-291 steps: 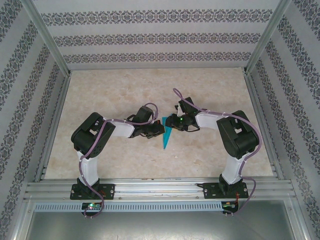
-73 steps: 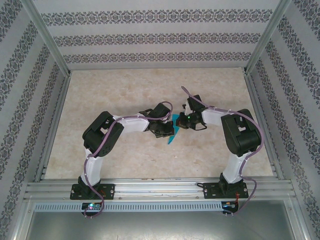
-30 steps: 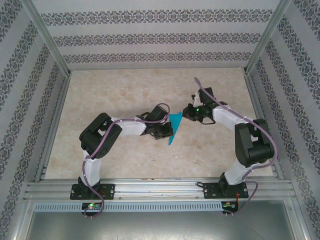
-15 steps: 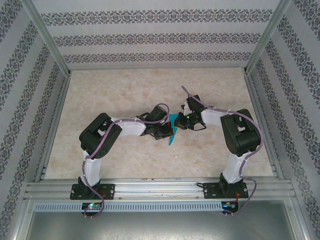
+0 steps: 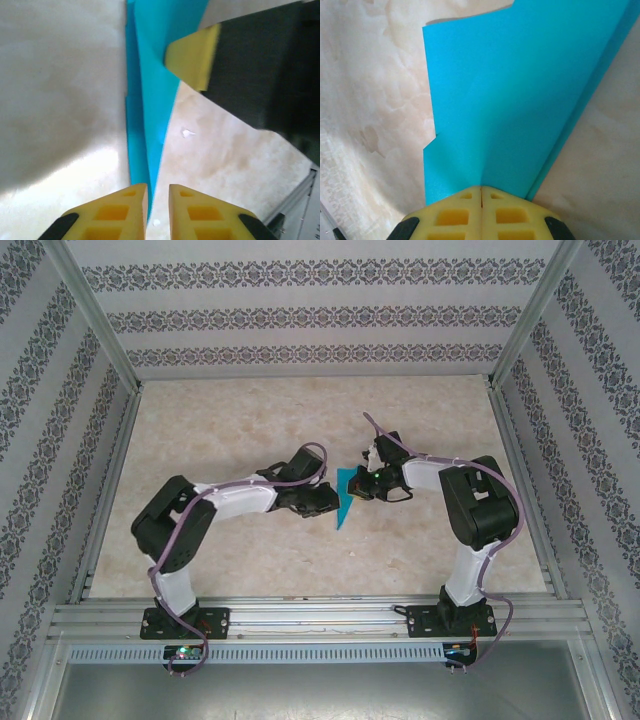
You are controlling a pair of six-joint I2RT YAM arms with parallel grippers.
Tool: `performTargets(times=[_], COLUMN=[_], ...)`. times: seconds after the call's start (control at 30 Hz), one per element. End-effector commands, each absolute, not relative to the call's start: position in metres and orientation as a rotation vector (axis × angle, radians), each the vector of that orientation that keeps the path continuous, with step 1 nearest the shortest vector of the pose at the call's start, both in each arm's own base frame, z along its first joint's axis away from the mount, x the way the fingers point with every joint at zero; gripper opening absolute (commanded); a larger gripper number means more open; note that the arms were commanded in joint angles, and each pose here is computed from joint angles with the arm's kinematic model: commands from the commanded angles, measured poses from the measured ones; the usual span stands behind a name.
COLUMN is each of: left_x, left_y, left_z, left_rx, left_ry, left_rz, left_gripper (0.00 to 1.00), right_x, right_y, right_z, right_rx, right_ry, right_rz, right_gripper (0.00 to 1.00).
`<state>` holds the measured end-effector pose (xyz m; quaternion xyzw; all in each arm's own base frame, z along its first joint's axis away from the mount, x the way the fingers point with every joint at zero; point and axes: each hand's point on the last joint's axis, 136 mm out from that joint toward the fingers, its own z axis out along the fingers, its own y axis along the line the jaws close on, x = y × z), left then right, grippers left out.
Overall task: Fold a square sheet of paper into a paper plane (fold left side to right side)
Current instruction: Fold the wing for the fifth time at the center of the table.
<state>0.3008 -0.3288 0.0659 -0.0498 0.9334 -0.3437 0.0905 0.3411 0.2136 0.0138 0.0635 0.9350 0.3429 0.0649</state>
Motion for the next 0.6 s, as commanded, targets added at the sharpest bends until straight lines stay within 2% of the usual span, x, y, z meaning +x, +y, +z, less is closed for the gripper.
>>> performTargets(times=[0.0,0.2,0.57], left_x=[0.285,0.273,0.282], left_y=[-0.321,-0.350,-0.361], left_z=[0.070,0.083,0.057], left_rx=[-0.138,-0.107,-0.120], left_ry=[2.809,2.757,2.801], left_rz=[-1.077,-1.390,-1.391], left_gripper=[0.14,0.03,0.00], right_x=[0.302,0.300,0.296], right_y=[0.201,0.204,0.205], right_z=[-0.028,-0.028,-0.032], right_rx=[0.252,0.240,0.225], right_ry=[2.995,3.003,3.021], right_rz=[0.922,0.910,0.886], right_gripper=[0.00,0.00,0.00])
